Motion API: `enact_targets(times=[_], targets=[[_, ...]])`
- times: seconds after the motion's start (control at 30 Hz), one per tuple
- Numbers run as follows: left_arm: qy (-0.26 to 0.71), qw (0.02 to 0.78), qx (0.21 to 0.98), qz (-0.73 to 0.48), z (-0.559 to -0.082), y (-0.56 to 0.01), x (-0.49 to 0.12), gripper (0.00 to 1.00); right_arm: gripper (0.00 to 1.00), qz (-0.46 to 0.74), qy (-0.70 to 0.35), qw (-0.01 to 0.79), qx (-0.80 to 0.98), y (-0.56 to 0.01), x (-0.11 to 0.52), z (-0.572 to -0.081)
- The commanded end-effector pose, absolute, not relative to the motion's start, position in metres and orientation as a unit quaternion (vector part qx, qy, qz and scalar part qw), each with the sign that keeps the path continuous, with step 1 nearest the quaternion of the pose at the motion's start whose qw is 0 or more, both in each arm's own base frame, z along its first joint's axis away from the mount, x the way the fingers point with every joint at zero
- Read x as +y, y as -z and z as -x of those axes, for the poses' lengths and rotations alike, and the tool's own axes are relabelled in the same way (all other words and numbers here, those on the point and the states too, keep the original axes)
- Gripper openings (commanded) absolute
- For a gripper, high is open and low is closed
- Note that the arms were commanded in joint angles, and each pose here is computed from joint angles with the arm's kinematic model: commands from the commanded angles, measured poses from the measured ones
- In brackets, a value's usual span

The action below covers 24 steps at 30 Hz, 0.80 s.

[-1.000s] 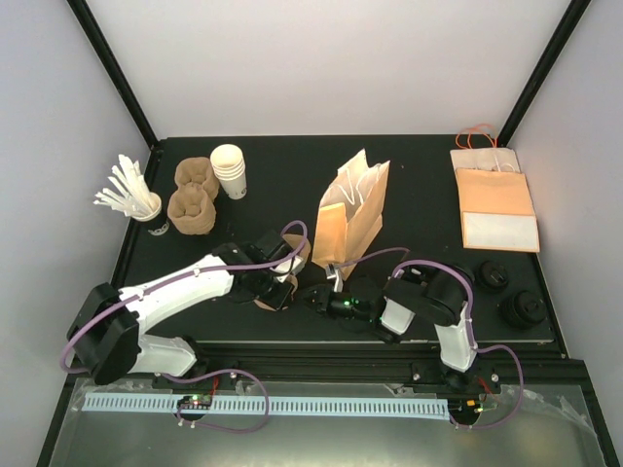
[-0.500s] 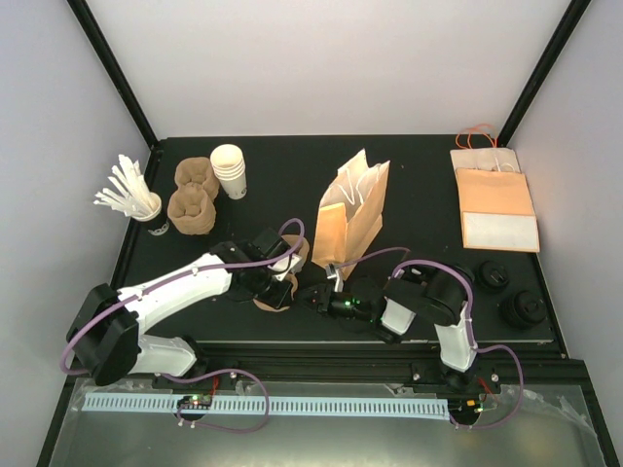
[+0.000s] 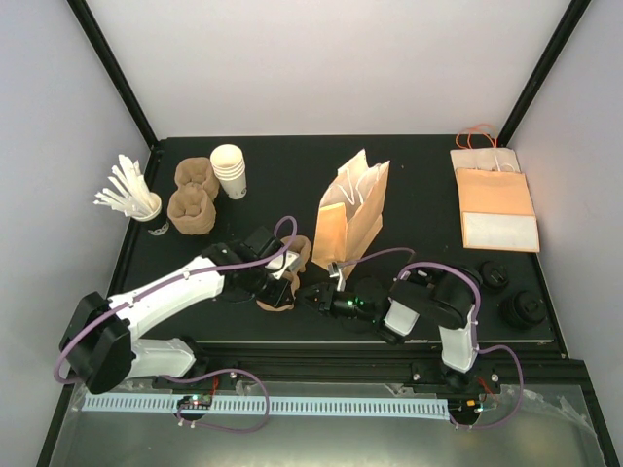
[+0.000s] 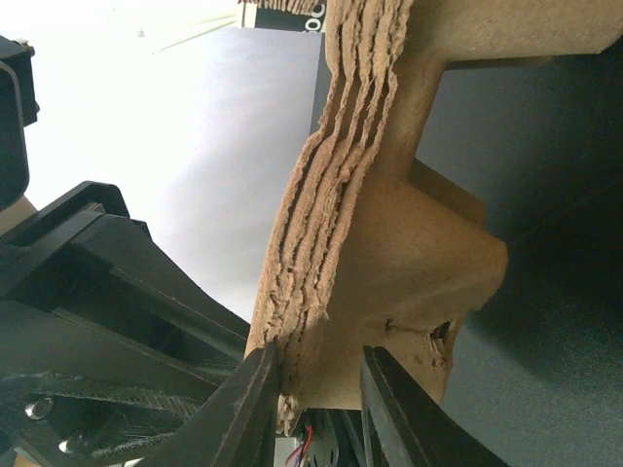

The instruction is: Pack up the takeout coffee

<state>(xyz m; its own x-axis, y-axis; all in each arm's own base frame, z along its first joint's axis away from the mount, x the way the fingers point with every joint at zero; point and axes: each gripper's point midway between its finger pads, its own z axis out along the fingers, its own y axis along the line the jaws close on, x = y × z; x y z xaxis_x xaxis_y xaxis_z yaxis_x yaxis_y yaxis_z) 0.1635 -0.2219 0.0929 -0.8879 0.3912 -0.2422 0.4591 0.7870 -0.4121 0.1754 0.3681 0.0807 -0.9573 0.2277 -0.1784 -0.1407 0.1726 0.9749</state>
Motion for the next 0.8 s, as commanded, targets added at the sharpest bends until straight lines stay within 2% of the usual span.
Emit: enact_targets(times=[0.0,0.67,0.77], targets=[[0.289,0.089,0.923,-0.236,-0.164,-0.109,-0.239,0.09,0.26,-0.026,-0.678,0.169,0.715,-0.114,0.372,-0.180],[0.363,0.091,0.902,-0.216,-0.160,-0.118,-0.246,0.10,0.24,-0.062,-0.693,0.140,0.704,-0.122,0.373,-0.182],[0.383,0.092,0.896,-0.205,-0.160,-0.121,-0.247,0.10,0.27,-0.066,-0.692,0.149,0.703,-0.125,0.368,-0.183]])
